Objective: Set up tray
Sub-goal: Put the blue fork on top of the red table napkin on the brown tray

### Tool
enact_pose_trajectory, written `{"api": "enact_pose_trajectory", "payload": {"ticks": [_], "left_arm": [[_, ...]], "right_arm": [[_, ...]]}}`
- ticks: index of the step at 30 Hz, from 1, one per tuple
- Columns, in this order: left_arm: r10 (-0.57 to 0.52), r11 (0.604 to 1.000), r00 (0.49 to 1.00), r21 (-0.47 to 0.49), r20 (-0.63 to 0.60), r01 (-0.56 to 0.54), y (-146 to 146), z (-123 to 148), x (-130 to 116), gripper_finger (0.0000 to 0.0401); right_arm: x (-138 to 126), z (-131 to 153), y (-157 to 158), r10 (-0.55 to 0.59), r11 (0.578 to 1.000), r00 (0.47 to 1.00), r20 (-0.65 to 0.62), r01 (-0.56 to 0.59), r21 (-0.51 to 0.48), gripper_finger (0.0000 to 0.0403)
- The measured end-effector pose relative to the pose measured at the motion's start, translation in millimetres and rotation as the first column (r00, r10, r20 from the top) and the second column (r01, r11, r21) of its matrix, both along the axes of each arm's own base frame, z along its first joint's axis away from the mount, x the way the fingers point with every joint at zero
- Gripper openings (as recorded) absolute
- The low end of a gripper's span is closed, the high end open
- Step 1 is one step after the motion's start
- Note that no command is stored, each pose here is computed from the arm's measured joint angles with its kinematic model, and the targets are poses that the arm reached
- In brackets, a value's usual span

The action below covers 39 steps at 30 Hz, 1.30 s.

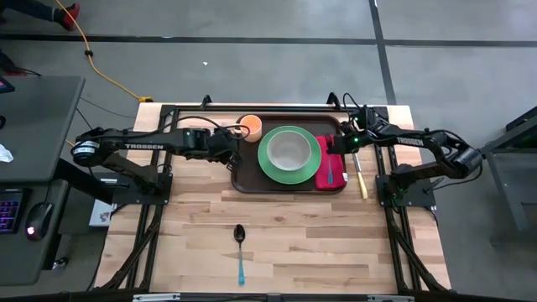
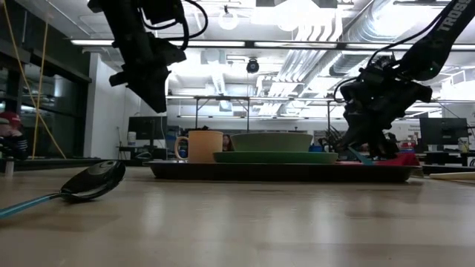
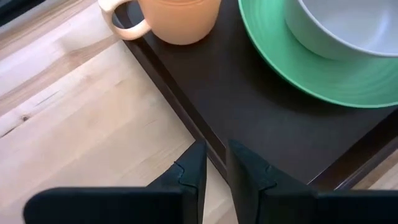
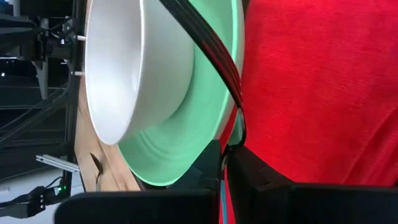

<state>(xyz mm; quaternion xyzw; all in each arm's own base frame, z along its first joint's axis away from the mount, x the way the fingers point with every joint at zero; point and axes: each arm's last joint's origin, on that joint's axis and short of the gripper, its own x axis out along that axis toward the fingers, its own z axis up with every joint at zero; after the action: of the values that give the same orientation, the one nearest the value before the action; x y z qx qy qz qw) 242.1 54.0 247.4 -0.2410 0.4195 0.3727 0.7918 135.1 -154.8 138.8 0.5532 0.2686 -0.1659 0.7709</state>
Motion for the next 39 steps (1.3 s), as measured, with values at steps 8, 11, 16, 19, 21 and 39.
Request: {"api": "enact_pose_trajectory", "payload": {"ticks": [8,11,16,19,21,39], "left_arm": [[-0.002,1.0,1.0,-0.005,0.001,0.002,-0.1,0.0,0.0,0.0092],[-0.003,1.0,1.0,-0.006,0.001,0.003,-0.2,-0.1,0.1,0.0092],[-0.003,1.0,1.0,-0.004,0.019,0.003,0.1,0.7,1.5,0.0092],[-0.008,1.0,1.0,-0.012,0.027,0.008,0.0,1.0,2.2,0.0092],[-0.01,1.0,1.0,-0.016,0.028,0.01,-0.1,1.0,2.3,0.0092],[-0.01,1.0,0.999,-0.012,0.049,0.01,0.2,1.9,4.2,0.0092]], "right_arm": [[-1.5,-3.0,1.9,0.012,1.0,1.0,-0.008,-0.012,-0.013,0.0001],[-3.5,-7.2,4.7,0.019,1.0,1.0,-0.014,-0.019,-0.016,0.0001],[-4.7,-8.1,3.3,0.021,0.999,0.998,0.052,-0.02,-0.03,0.0],[-7.2,-7.1,0.7,0.012,1.0,0.997,0.074,-0.011,-0.02,0.0001],[-8.8,-6.8,-0.4,0.011,1.0,0.996,0.086,-0.01,-0.011,0.0001],[-9.5,-13.5,-0.6,0.035,0.996,0.993,0.114,-0.043,0.073,0.0]]}}
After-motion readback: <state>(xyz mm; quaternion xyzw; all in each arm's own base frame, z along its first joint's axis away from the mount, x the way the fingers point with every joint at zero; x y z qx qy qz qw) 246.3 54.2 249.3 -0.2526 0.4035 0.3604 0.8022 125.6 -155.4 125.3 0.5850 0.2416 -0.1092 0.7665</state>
